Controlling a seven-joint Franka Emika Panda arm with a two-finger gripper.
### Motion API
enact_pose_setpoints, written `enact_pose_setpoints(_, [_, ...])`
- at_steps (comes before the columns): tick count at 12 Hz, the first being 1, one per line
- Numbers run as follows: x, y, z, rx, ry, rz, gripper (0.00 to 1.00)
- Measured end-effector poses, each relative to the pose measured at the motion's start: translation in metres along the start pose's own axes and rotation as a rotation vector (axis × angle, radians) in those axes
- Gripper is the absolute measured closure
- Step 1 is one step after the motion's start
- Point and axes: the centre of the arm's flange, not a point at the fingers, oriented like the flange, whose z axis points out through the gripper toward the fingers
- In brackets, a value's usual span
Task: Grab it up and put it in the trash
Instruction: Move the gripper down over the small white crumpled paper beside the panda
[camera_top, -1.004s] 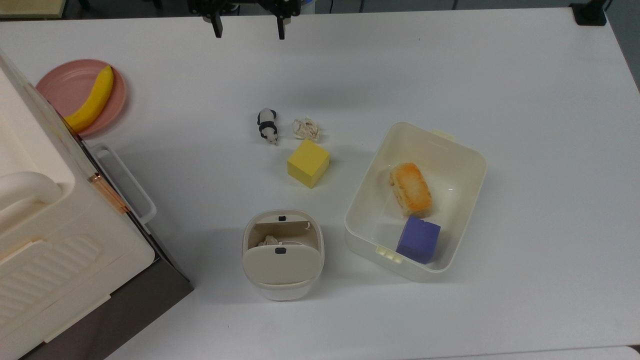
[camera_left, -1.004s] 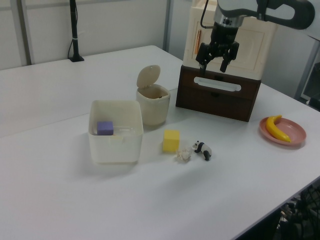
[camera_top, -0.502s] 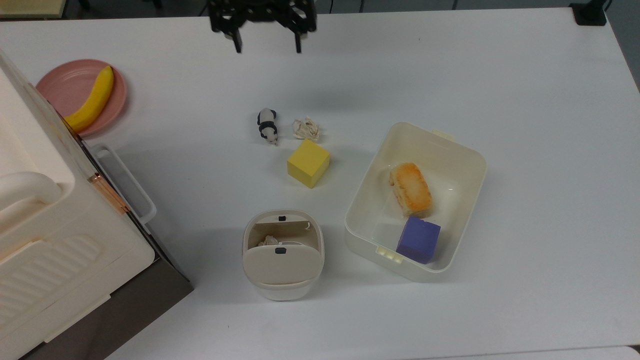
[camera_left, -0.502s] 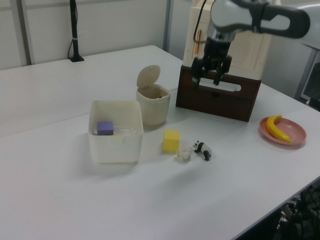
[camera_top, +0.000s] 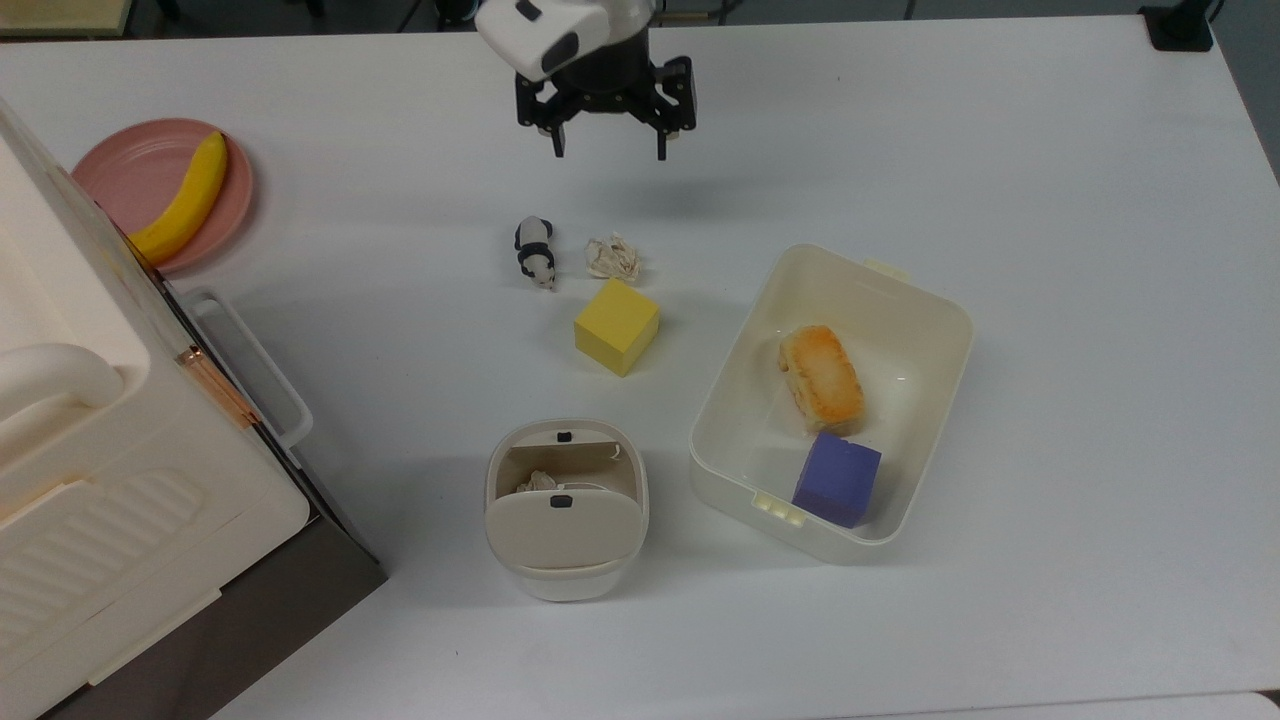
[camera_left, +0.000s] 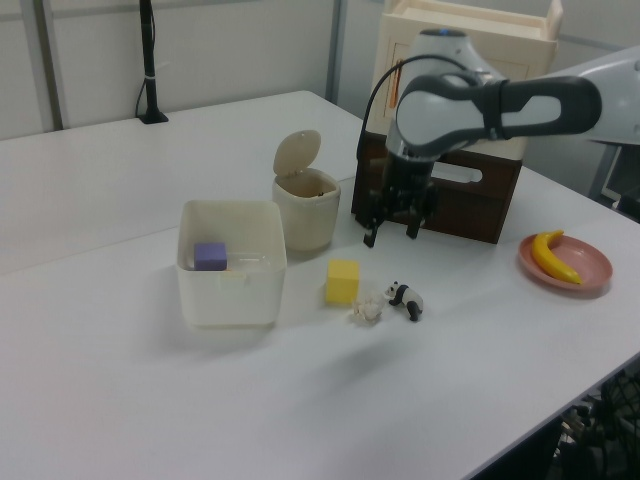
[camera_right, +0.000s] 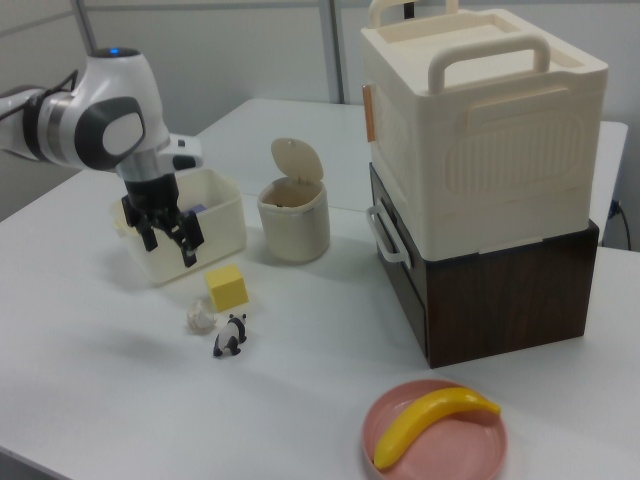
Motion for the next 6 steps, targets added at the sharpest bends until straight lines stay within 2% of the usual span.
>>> enact_pose_setpoints(6, [0.003,-0.009,0.065,-0.019,-0.053,0.157,0.00])
